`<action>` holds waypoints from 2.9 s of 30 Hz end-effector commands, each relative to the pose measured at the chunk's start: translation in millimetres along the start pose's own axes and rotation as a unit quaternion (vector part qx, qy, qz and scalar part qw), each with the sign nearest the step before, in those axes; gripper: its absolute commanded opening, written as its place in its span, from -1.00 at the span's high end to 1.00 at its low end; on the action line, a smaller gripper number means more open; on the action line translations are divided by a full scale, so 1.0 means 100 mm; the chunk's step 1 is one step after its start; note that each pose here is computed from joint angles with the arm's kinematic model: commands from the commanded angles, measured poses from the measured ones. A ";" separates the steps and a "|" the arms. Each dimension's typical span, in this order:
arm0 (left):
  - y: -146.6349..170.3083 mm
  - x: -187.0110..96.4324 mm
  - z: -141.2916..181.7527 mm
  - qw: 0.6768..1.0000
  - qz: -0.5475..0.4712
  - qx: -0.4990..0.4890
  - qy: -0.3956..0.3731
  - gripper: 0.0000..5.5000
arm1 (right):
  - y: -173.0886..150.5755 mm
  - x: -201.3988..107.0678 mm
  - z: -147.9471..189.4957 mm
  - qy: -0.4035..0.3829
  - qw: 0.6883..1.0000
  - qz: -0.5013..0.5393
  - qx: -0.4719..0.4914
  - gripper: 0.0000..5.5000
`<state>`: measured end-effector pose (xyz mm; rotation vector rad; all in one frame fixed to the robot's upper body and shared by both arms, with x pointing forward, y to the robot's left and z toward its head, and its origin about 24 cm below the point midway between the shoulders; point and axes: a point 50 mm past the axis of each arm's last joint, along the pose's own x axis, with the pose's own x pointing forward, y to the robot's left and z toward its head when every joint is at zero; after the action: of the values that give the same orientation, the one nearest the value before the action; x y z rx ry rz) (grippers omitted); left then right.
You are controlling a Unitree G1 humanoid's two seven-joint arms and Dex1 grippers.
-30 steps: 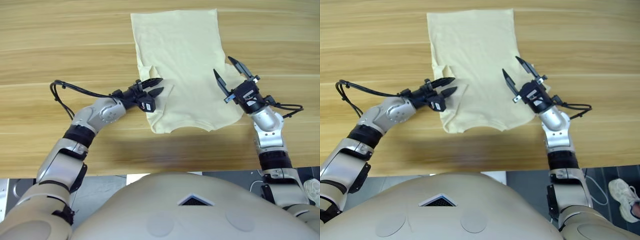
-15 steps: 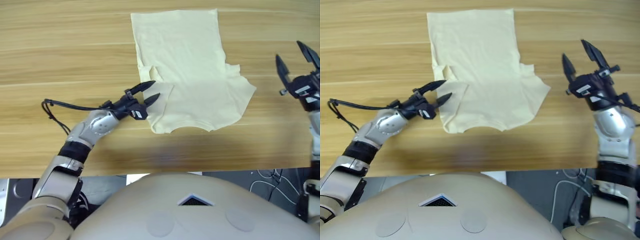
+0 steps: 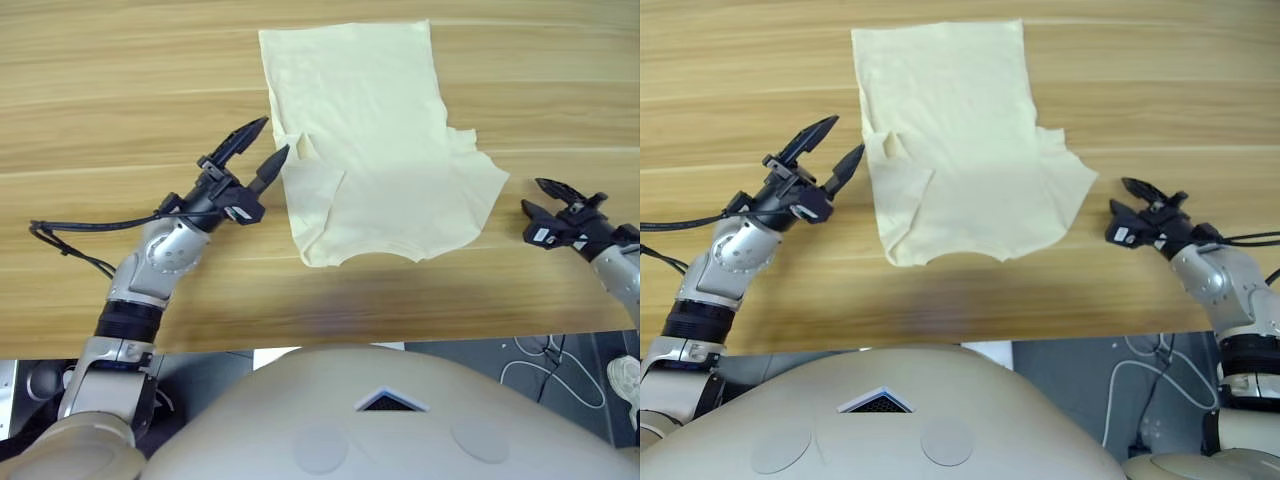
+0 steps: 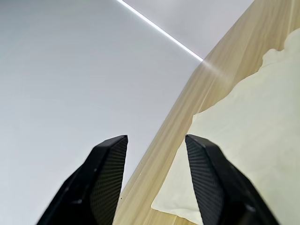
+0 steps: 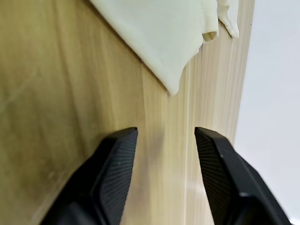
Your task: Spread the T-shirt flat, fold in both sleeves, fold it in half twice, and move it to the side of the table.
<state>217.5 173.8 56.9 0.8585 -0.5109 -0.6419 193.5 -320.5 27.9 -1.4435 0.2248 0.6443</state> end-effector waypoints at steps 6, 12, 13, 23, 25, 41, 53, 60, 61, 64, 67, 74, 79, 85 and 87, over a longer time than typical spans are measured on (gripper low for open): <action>-0.06 0.00 -0.03 1.000 -0.006 -0.002 0.017 0.17 | 0.07 0.28 0.04 -0.013 0.999 0.026 -0.024 0.17; -0.08 0.00 -0.03 1.000 -0.006 -0.005 0.023 0.17 | 0.08 0.39 0.05 -0.021 0.999 0.026 -0.028 0.17; -0.08 0.00 -0.03 1.000 -0.006 -0.006 0.024 0.17 | 0.09 0.40 0.05 -0.023 0.999 0.027 -0.027 0.17; -0.06 0.05 -0.03 1.000 -0.012 -0.003 0.018 0.16 | 0.22 0.46 0.10 -0.038 0.998 0.039 -0.018 0.49; -0.07 0.04 -0.03 1.000 -0.014 -0.003 0.018 0.16 | 0.26 0.46 0.11 -0.041 0.998 0.046 -0.016 0.60; -0.08 0.04 -0.01 1.000 -0.014 -0.004 0.015 0.16 | 0.28 0.42 0.10 -0.047 0.998 0.035 -0.007 1.00; -0.12 0.01 -0.03 1.000 -0.023 -0.005 0.020 0.16 | -0.13 0.39 0.20 -0.084 0.990 -0.109 0.043 1.00; -0.18 0.02 -0.03 0.999 -0.031 -0.011 0.022 0.16 | -0.26 0.43 0.34 -0.108 0.982 -0.147 0.049 1.00; -0.19 0.02 -0.03 0.999 -0.031 -0.012 0.022 0.16 | -0.26 0.44 0.35 -0.110 0.982 -0.147 0.048 1.00; -0.20 0.02 -0.05 0.999 -0.032 -0.013 0.024 0.16 | -0.30 0.46 0.40 -0.119 0.980 -0.154 0.047 1.00; -0.21 0.03 -0.06 0.999 -0.032 -0.015 0.024 0.16 | -0.34 0.48 0.47 -0.133 0.977 -0.160 0.045 1.00; -0.22 0.05 -0.07 0.999 -0.031 -0.019 0.024 0.16 | -0.41 0.50 0.66 -0.174 0.970 -0.165 0.032 1.00; -0.23 0.05 -0.09 0.999 -0.029 -0.022 0.026 0.16 | -0.39 0.53 0.68 -0.174 0.972 -0.155 0.030 1.00; -0.24 0.07 -0.08 0.999 -0.028 -0.022 0.023 0.16 | -0.29 0.60 0.77 -0.187 0.974 -0.125 0.027 1.00; -0.25 0.07 -0.08 0.999 -0.029 -0.023 0.022 0.16 | -0.24 0.63 0.79 -0.190 0.975 -0.109 0.025 1.00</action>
<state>217.7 164.0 32.0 0.8449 -0.4193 -0.6793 236.5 -230.3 30.8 -1.2372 -0.2319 0.6786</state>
